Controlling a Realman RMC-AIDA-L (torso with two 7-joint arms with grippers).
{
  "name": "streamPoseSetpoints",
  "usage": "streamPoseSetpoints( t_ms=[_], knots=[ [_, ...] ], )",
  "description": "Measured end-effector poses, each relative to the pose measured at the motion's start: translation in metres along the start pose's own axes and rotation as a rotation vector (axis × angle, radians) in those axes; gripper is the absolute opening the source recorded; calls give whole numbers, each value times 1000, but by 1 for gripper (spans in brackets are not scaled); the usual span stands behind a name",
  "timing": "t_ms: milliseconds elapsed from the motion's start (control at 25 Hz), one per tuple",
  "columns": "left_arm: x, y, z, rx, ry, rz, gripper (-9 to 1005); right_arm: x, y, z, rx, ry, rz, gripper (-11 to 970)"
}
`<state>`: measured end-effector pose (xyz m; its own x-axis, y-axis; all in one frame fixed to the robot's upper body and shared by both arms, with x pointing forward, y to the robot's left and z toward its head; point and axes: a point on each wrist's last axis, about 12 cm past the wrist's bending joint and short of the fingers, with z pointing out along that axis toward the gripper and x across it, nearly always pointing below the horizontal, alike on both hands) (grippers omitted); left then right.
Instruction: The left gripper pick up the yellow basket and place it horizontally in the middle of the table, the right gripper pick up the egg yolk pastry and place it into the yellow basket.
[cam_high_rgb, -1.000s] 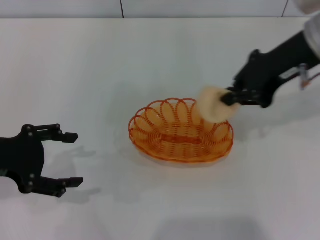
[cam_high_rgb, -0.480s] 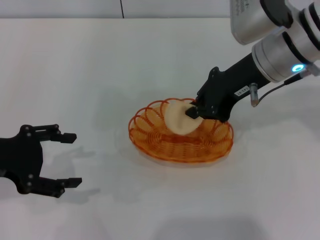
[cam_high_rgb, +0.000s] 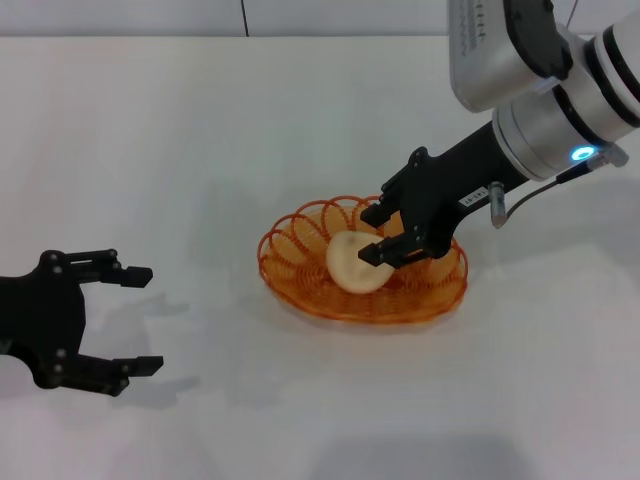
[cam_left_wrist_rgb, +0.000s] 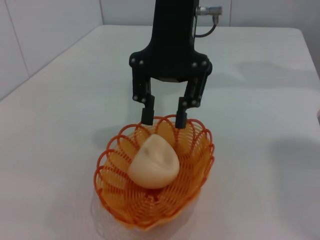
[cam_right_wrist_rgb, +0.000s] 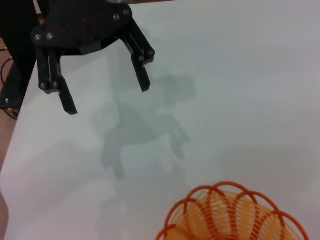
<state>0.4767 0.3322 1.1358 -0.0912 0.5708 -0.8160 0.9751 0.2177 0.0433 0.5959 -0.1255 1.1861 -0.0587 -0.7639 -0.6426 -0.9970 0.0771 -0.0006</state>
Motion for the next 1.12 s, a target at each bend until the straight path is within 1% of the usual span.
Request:
streamPoseSetpoints(
  t_ms=[80,200,280,360,440,600,680,920,1120],
  knots=[
    [0,0,0,-2,-2,1,886,1,0,-2,0,-5,-1,349],
    [1,0,-1,-9,-3,-2,886,8,1,-6,2,-6,3,491],
    [1,0,-1,-12,-6,-5,886,16,0,-15,7,-19,23,585],
    [0,1,-1,-13,-10,-5,886,33,-1,-31,10,-65,56,626],
    [0,2,-1,-13,-12,-4,886,46,1,-42,9,-95,72,668],
    [0,3,0,-14,-14,-4,886,74,7,-59,8,-133,104,751],
    [-1,4,0,-14,-15,0,886,90,12,-67,3,-159,114,792],
    [-1,6,4,-5,-36,-4,886,112,25,-73,-13,-199,116,877],
    [1,13,10,5,-54,-26,886,125,32,-69,-17,-250,115,877]
  ],
)
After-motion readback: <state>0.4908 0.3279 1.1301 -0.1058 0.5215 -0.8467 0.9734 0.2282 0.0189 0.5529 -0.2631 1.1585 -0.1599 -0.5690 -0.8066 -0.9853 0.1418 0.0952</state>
